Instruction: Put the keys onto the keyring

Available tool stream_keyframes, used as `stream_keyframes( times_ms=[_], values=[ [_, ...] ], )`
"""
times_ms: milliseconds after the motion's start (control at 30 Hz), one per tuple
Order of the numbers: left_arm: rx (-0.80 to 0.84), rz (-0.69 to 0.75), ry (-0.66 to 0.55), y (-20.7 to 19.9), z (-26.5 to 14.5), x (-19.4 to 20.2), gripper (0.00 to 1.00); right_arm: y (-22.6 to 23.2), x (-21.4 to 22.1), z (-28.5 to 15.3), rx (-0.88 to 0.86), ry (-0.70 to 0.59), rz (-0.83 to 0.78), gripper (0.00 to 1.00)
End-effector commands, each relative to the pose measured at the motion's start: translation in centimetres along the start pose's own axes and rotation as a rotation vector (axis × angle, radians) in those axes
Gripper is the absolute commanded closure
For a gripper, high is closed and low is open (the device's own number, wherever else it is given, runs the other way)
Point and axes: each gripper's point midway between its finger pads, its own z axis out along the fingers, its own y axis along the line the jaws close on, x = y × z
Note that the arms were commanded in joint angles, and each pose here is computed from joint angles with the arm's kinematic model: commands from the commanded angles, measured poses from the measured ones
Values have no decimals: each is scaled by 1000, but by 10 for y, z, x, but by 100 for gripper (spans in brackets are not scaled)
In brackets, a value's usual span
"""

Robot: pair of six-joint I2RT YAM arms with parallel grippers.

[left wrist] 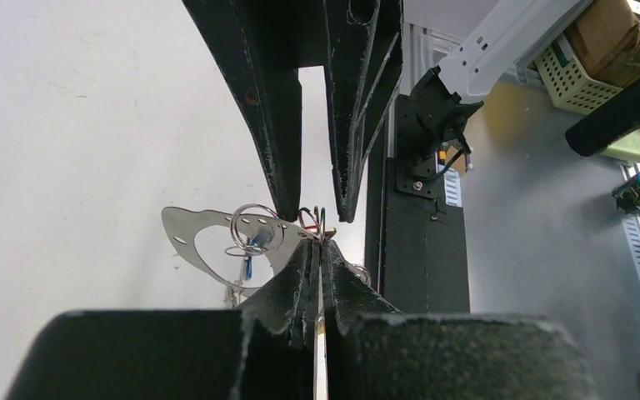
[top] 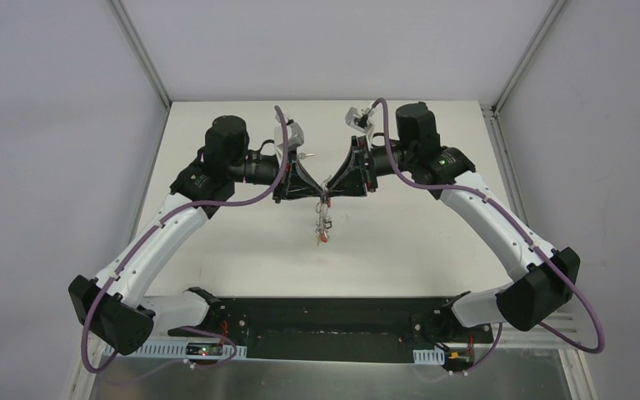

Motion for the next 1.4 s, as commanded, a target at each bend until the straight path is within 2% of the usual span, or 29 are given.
stream_keyframes(
  times_ms=[0, 333, 833, 1200, 1300, 1367],
  values=[
    [-3, 49, -45, 3, -2, -12, 100, 12, -8, 3, -47, -18, -48, 70],
    [-18, 10, -66, 6, 0, -15, 100, 15, -4, 8, -74, -5, -39, 80],
    [-12, 5, -102, 4, -6, -21, 100, 12, -5, 6, -59, -15, -42, 81],
    [-10, -14, -123, 8, -3, -20, 100, 10, -8, 5, -66, -28, -31, 100],
    [-6, 3, -119, 6, -5, -18, 100, 7, -6, 3, -38, -11, -48, 100],
    [-10, 31, -93, 4, -8, -15, 92, 6, -3, 3, -30, 1, -52, 100]
  ],
)
